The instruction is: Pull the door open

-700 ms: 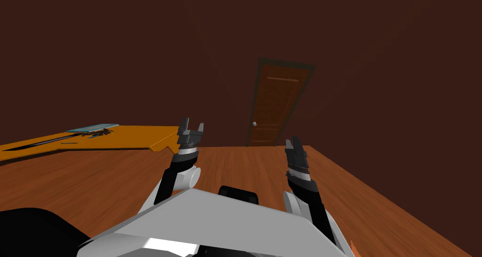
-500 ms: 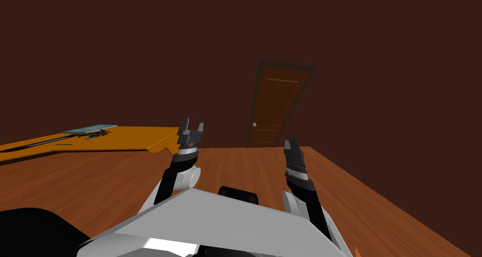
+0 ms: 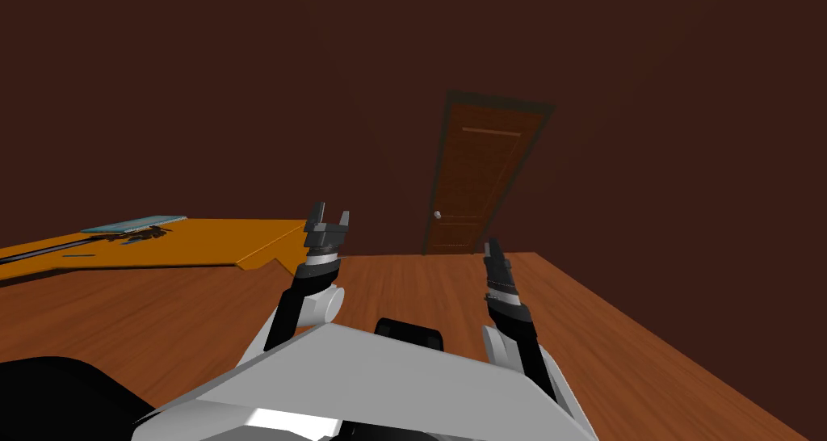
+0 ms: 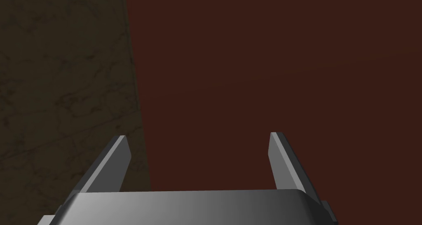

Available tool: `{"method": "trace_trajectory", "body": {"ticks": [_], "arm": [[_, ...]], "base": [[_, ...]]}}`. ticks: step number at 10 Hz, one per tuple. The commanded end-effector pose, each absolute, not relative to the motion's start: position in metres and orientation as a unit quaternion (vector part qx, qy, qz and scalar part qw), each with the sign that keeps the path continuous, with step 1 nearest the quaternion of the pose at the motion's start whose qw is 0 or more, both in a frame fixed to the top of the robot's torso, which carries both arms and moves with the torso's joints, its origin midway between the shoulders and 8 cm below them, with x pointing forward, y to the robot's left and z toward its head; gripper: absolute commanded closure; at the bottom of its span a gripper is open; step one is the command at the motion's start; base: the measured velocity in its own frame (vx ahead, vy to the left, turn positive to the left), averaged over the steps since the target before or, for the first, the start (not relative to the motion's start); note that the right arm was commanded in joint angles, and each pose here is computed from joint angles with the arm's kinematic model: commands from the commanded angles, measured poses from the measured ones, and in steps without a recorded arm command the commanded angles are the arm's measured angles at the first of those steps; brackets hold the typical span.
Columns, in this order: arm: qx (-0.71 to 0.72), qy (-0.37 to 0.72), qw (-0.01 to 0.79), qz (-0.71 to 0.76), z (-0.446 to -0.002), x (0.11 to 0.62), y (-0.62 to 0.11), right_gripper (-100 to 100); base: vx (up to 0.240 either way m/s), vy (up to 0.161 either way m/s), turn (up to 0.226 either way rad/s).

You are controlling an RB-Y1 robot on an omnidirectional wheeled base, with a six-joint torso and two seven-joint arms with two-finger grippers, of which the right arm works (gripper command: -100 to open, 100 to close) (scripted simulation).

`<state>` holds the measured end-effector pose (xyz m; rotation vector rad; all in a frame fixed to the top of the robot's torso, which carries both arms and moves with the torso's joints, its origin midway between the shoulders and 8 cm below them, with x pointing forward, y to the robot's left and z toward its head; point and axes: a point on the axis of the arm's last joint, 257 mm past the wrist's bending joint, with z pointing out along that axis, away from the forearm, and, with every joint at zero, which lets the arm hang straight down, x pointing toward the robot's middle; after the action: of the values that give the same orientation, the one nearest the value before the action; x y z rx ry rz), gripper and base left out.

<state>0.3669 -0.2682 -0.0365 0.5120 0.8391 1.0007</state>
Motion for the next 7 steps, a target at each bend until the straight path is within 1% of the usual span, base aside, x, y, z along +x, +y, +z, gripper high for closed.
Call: {"method": "trace_trajectory", "body": {"ticks": [1,7], "arm": [[0.231,0.395,0.767,0.45,-0.044,0.371,-0.269,-100],[0.21,0.436,0.776,0.405,-0.083,0.389,-0.269,-100]], "base": [[0.084,0.007,-0.002],[0.093,-0.001,-0.002]]}}
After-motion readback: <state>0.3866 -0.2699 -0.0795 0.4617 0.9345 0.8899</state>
